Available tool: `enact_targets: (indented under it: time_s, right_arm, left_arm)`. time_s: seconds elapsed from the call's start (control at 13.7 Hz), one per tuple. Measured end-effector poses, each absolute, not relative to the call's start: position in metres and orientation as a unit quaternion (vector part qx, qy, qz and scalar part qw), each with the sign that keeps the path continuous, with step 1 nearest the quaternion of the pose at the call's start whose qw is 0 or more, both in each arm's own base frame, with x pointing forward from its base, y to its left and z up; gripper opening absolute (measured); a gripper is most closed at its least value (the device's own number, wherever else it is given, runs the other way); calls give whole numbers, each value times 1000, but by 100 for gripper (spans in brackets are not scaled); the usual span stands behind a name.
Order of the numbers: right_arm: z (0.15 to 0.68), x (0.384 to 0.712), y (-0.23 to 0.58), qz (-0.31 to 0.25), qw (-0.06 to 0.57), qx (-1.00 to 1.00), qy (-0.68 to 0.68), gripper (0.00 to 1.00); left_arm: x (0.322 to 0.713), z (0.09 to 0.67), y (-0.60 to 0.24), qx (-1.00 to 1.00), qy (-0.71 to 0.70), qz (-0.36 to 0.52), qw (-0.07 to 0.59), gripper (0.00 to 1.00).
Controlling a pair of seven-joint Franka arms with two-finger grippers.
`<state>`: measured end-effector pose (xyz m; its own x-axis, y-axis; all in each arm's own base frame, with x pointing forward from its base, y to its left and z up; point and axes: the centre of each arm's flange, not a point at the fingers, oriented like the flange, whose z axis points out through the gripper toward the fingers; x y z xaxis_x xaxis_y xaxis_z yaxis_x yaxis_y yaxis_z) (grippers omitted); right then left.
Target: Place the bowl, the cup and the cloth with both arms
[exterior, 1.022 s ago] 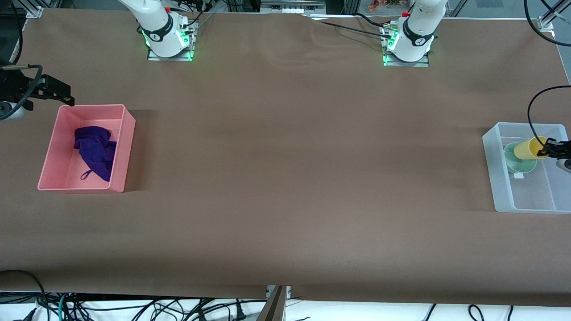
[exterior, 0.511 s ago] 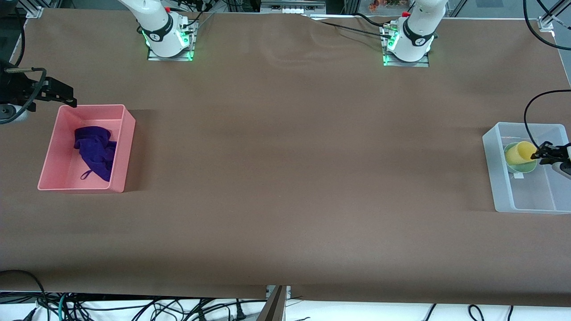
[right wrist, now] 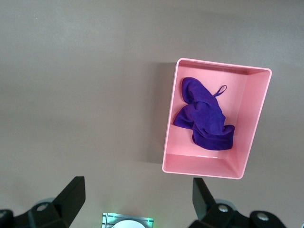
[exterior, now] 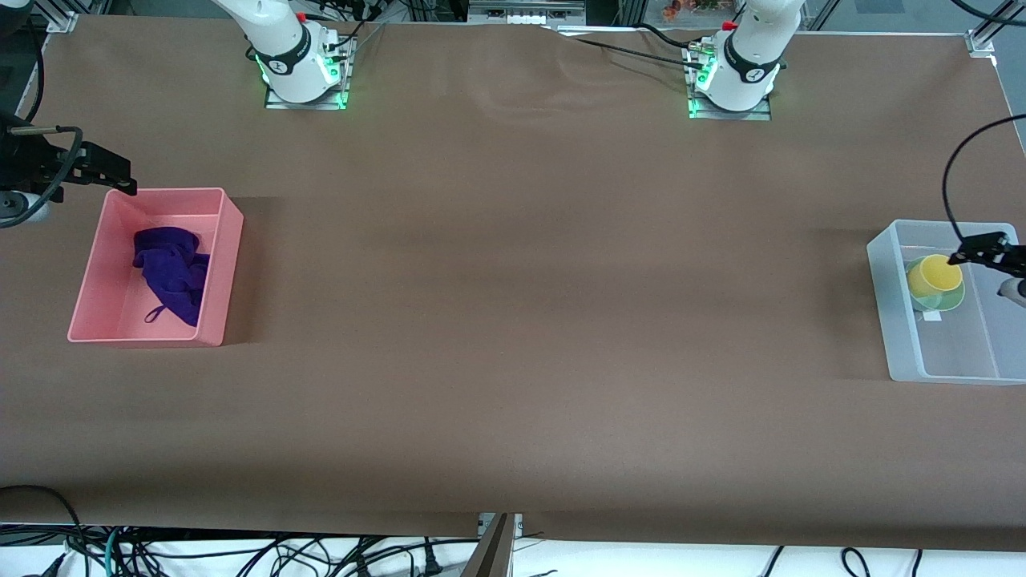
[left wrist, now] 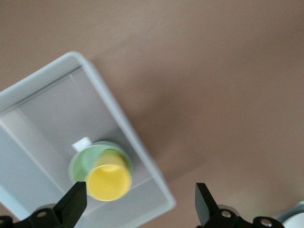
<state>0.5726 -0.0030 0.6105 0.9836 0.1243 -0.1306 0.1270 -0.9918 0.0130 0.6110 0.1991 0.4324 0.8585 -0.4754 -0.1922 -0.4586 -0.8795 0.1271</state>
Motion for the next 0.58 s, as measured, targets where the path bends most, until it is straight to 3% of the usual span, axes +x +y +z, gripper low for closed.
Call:
enact_targets:
  time_s: [0.58]
  right_arm:
    - [611,573,-4,-65,11,996,62,100]
  left_arm:
    - [611,510,42,971,-207,-123,2,100]
